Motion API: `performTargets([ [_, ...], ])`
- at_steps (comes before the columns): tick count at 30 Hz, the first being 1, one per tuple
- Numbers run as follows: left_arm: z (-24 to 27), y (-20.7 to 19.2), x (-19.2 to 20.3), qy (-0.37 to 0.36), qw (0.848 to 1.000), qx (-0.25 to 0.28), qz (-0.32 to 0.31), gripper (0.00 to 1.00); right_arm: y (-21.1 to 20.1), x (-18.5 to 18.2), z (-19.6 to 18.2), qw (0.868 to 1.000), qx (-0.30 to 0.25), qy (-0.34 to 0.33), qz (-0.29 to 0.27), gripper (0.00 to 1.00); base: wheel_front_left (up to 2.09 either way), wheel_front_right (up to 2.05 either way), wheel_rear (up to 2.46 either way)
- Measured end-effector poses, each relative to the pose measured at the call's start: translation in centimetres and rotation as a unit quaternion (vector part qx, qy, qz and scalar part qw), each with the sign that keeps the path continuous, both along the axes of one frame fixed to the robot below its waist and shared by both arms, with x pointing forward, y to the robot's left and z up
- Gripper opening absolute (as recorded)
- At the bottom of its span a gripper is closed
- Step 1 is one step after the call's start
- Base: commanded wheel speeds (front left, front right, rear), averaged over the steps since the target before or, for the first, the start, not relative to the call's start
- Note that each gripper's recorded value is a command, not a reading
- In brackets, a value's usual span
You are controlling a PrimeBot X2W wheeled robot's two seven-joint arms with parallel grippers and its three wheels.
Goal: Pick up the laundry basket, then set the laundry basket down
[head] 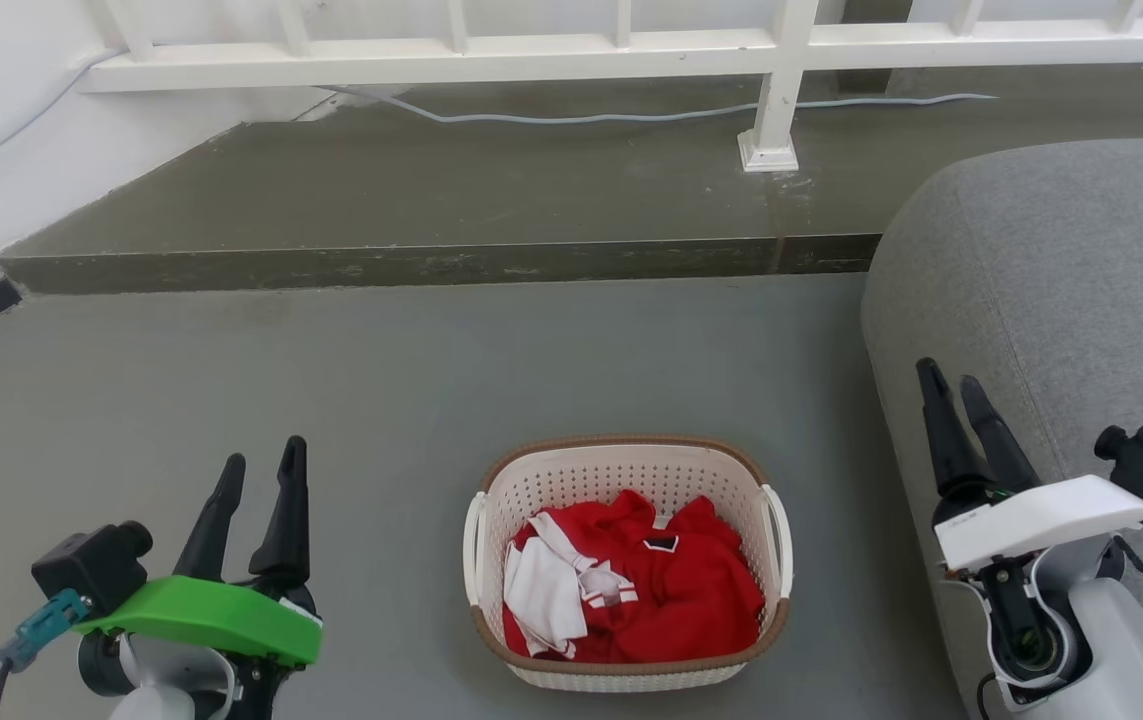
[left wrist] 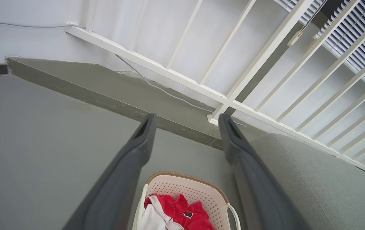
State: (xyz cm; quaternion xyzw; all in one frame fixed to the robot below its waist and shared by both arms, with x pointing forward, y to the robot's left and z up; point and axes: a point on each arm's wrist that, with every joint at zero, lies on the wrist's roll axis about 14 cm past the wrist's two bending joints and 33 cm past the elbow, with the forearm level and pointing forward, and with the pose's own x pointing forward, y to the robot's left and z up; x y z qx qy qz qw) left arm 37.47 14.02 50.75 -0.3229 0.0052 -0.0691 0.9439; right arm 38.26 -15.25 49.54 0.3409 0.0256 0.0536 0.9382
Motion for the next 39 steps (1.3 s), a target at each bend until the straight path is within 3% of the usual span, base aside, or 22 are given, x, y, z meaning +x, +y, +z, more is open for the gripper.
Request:
performTargets([
  [16, 1.7, -1.3, -0.1, -0.054, 0.994, 0.091, -0.01, 1.0, 1.4, -0.1, 0.6, 0.994, -0.102, -0.037, 0.017, 1.0, 0.0, 0.0, 0.0],
  [35, 3.5, -3.2, -0.4, -0.12, 0.972, 0.198, -0.03, 1.0, 2.7, -0.2, 1.6, 0.971, -0.221, -0.089, 0.035, 1.0, 0.0, 0.0, 0.0],
  [39, 3.5, -3.2, -0.4, -0.122, 0.971, 0.205, -0.031, 1.0, 2.8, -0.1, 1.7, 0.971, -0.22, -0.09, 0.033, 1.0, 0.0, 0.0, 0.0],
])
